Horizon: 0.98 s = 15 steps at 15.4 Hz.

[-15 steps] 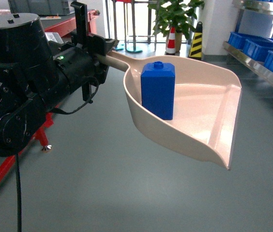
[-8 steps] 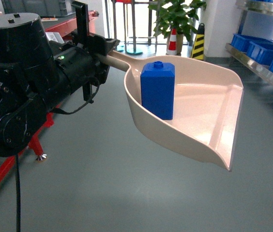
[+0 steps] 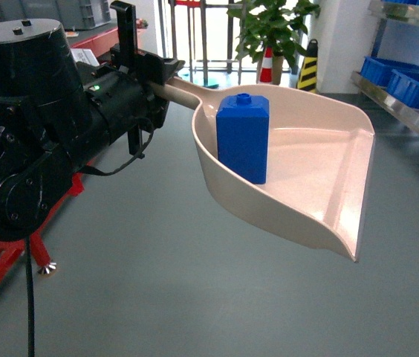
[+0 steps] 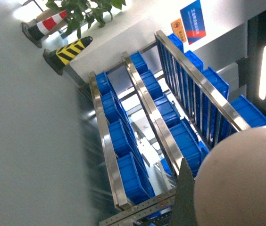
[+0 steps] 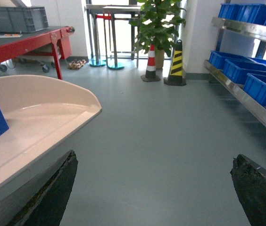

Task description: Place part in tray to right shelf

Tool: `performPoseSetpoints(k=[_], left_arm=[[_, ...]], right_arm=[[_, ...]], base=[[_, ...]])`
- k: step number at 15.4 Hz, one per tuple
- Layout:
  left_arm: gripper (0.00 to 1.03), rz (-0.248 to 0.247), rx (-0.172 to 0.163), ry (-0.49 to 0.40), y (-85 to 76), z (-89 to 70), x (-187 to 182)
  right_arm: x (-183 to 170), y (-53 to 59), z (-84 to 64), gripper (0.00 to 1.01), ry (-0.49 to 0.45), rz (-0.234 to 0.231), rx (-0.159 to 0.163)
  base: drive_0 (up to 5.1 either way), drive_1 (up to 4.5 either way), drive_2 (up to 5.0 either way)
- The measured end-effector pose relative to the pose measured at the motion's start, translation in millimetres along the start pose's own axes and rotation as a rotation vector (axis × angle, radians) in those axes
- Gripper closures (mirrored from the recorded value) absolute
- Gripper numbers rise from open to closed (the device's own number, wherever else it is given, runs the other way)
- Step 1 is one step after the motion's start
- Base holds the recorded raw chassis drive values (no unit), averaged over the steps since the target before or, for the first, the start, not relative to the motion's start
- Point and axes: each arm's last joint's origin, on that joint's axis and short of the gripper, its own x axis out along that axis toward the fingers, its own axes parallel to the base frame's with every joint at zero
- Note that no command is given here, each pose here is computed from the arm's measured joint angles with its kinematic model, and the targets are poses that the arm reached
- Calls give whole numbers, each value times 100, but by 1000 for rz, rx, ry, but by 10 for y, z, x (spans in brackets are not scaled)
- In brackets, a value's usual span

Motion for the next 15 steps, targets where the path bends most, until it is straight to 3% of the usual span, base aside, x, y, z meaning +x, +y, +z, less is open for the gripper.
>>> performPoseSetpoints(k=[8, 11, 15], left_arm=[[90, 3, 0, 1, 4, 7, -1], [90, 12, 2, -19, 18, 55, -6], [90, 3, 0, 0, 4, 0, 1]], right_arm=[[2, 0, -3, 3, 4, 0, 0], [6, 0, -13, 3, 12, 0, 0], [4, 0, -9, 3, 8, 0, 0]], base=[[1, 425, -424], [-185, -185, -185], [-176, -176, -176]])
